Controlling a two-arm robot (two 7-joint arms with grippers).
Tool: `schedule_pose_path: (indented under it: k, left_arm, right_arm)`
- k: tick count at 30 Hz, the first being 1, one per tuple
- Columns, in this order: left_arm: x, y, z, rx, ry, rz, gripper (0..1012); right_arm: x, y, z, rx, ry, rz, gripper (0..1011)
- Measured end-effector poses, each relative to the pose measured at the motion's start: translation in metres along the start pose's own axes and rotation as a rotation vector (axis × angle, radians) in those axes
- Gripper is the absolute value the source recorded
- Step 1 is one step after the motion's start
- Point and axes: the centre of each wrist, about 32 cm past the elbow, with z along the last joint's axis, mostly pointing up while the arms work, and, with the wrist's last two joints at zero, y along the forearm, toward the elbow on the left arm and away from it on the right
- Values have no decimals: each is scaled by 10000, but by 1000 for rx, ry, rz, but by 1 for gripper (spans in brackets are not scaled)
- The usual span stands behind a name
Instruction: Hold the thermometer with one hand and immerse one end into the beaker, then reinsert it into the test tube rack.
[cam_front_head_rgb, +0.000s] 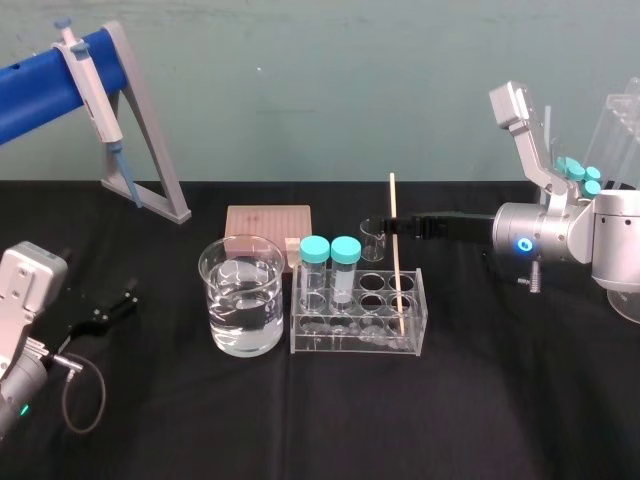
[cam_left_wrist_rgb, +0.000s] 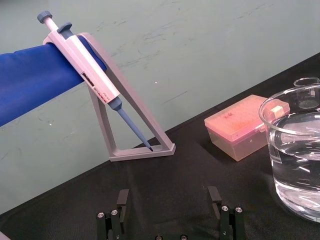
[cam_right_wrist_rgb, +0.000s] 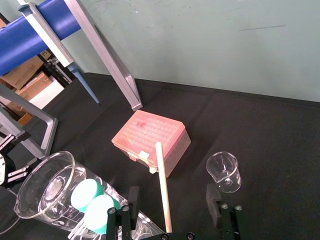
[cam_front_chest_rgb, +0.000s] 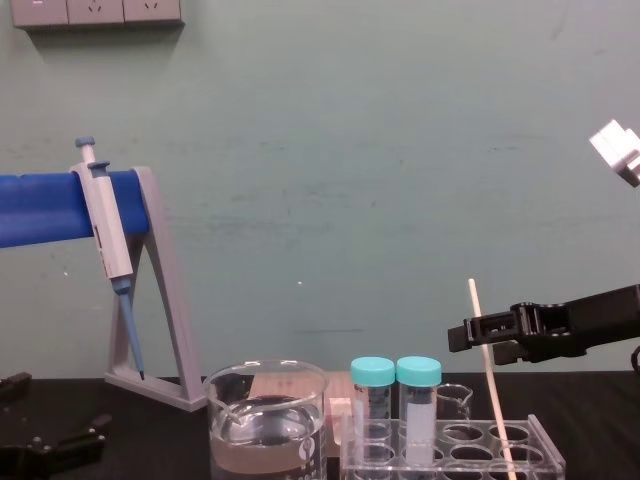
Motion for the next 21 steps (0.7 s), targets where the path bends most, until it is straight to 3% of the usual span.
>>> schedule_pose_path:
  k: [6,9,17,21]
  left_arm:
    - [0,0,0,0,0,0,1004]
    - [0,0,0,0,0,0,1004]
    - [0,0,0,0,0,0,1004]
    - [0,0,0,0,0,0,1004]
  right_arm:
    - [0,0,-2,1,0,0,735]
    - [0,0,-2,1,0,-1,595]
    - [1,-1,-1,1,1,-1,365]
    - [1,0,-2,1,1,-1,201]
